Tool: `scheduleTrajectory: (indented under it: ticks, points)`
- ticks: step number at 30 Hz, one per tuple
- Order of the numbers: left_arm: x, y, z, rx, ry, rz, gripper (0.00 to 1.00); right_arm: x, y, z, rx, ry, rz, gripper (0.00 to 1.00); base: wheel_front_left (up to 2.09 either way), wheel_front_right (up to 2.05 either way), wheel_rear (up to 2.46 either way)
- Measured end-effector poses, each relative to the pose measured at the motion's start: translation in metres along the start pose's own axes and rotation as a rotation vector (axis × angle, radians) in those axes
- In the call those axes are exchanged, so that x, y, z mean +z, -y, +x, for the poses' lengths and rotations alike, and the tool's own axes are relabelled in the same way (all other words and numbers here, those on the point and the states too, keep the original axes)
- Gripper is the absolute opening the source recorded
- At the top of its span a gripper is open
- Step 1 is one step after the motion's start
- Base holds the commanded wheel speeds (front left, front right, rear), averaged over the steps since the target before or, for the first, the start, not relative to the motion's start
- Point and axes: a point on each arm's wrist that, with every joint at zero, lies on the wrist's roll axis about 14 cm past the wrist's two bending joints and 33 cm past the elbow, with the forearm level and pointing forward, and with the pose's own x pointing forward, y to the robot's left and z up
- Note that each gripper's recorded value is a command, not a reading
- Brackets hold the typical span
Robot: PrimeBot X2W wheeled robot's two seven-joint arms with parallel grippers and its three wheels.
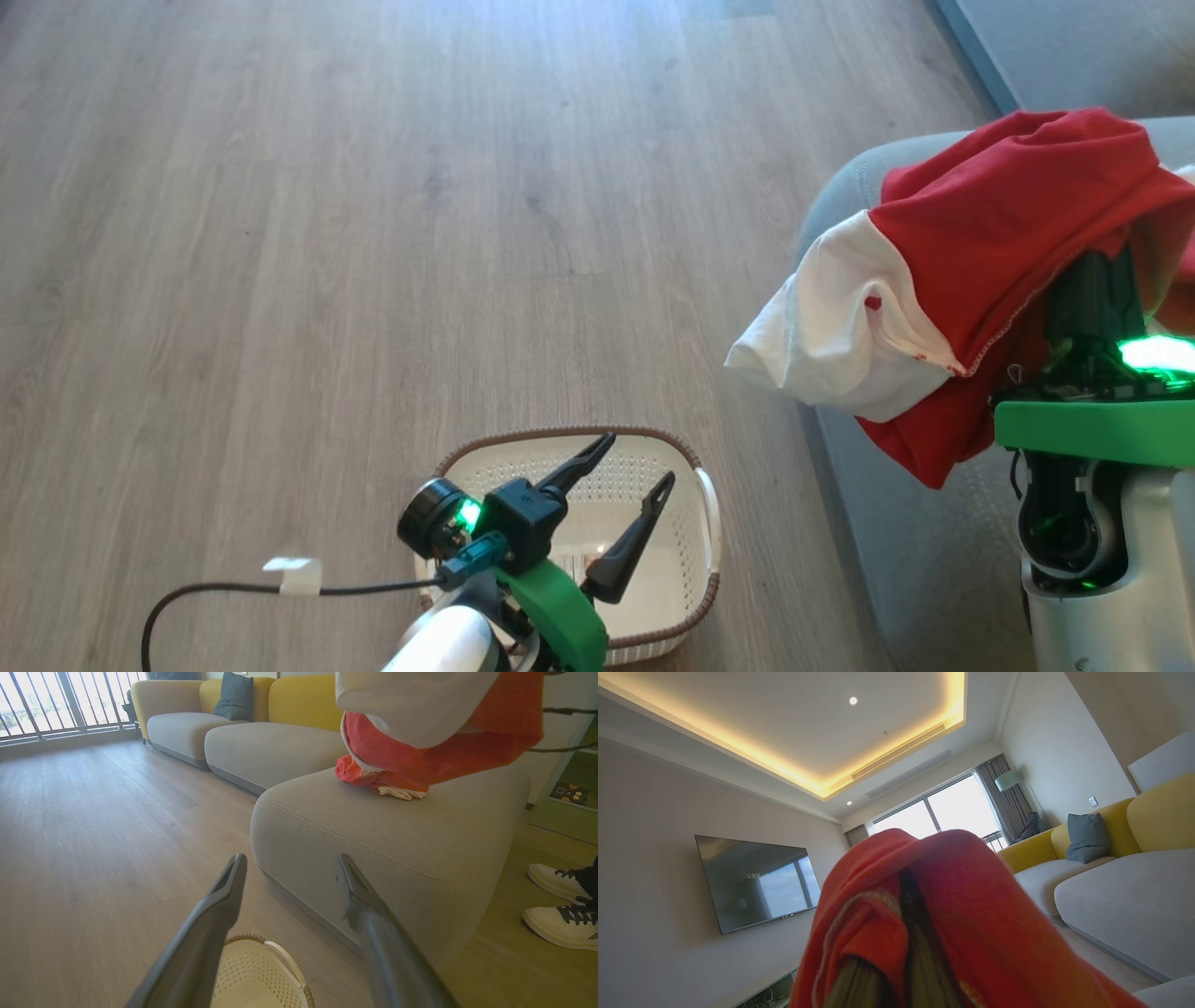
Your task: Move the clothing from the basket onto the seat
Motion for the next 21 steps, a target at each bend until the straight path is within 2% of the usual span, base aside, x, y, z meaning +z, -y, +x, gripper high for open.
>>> scheduleTrajectory:
  ticks: [13, 21]
  points:
    - [-0.017, 0.032, 0.025, -0.137, -0.041, -0.037, 1.0, 0.027, 0.039, -0.018, -0.112, 0.039, -0.089, 0.0, 0.0, 0.0, 0.0]
    - [-0.019, 0.068, 0.052, -0.283, -0.039, -0.056, 1.0, 0.06, 0.07, -0.041, -0.216, 0.075, -0.223, 0.0, 0.0, 0.0, 0.0]
